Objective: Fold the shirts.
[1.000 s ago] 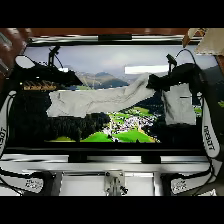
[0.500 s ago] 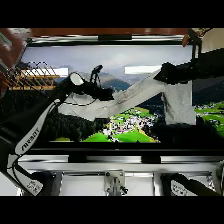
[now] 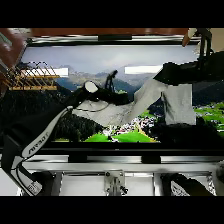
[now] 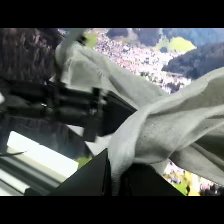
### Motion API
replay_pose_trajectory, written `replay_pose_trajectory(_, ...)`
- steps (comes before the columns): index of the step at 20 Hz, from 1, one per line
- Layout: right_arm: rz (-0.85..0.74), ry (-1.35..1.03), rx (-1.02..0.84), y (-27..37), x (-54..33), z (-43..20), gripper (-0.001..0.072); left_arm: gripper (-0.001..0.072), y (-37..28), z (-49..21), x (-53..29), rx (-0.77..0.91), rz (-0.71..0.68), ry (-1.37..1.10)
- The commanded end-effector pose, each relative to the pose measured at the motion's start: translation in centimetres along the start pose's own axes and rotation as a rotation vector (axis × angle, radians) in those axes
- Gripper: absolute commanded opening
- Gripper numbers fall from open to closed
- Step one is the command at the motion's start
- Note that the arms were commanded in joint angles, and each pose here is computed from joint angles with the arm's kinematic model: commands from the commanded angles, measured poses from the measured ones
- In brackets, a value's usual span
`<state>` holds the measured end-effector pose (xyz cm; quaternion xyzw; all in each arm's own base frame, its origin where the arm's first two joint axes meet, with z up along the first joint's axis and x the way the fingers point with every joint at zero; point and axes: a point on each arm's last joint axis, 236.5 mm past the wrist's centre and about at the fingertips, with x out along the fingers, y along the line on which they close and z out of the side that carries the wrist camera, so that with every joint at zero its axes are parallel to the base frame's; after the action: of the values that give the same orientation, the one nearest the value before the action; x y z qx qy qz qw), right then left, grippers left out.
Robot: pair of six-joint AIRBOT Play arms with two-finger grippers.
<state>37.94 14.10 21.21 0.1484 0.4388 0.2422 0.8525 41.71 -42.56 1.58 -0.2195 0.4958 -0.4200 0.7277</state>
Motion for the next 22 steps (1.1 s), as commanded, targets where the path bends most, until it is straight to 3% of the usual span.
replay_pose_trajectory(1, -0.009, -0.087, -0.064, 1.9, 2.1, 2.0, 0.0077, 0.0039, 1.1, 5.6, -9.7, 0.098, 0.07, -0.124)
replay_pose_trajectory(5, 0.135, -0.121, -0.062, 7.8, 9.2, 2.8, 0.0076, 0.0039, 2.6, 10.6, -28.3, 0.193, 0.312, -0.357)
replay_pose_trajectory(9, 0.241, -0.062, -0.035, 13.3, 18.5, -0.5, 0.0076, 0.004, 4.6, 9.4, -44.0, 0.15, 0.601, -0.542)
replay_pose_trajectory(15, 0.242, 0.017, 0.11, 15.4, 31.5, -7.9, 0.0101, 0.0041, 5.4, 4.7, -50.8, 0.05, 0.698, -0.544)
replay_pose_trajectory(16, 0.238, 0.033, 0.162, 15.4, 32.7, -8.9, 0.0301, 0.0041, 5.4, 4.5, -50.6, 0.045, 0.696, -0.533)
replay_pose_trajectory(17, 0.238, 0.064, 0.204, 15.4, 33.4, -9.9, 0.0571, 0.0041, 5.4, 4.4, -50.4, 0.044, 0.692, -0.527)
replay_pose_trajectory(20, 0.186, 0.215, 0.135, 13.2, 32.4, -12.6, 0.0583, 0.0041, 5.9, 4.5, -48.6, 0.035, 0.655, -0.513)
replay_pose_trajectory(22, 0.068, 0.338, 0.076, 8.4, 30.0, -13.5, 0.0584, 0.004, 6.7, 3.9, -46.8, 0.021, 0.633, -0.477)
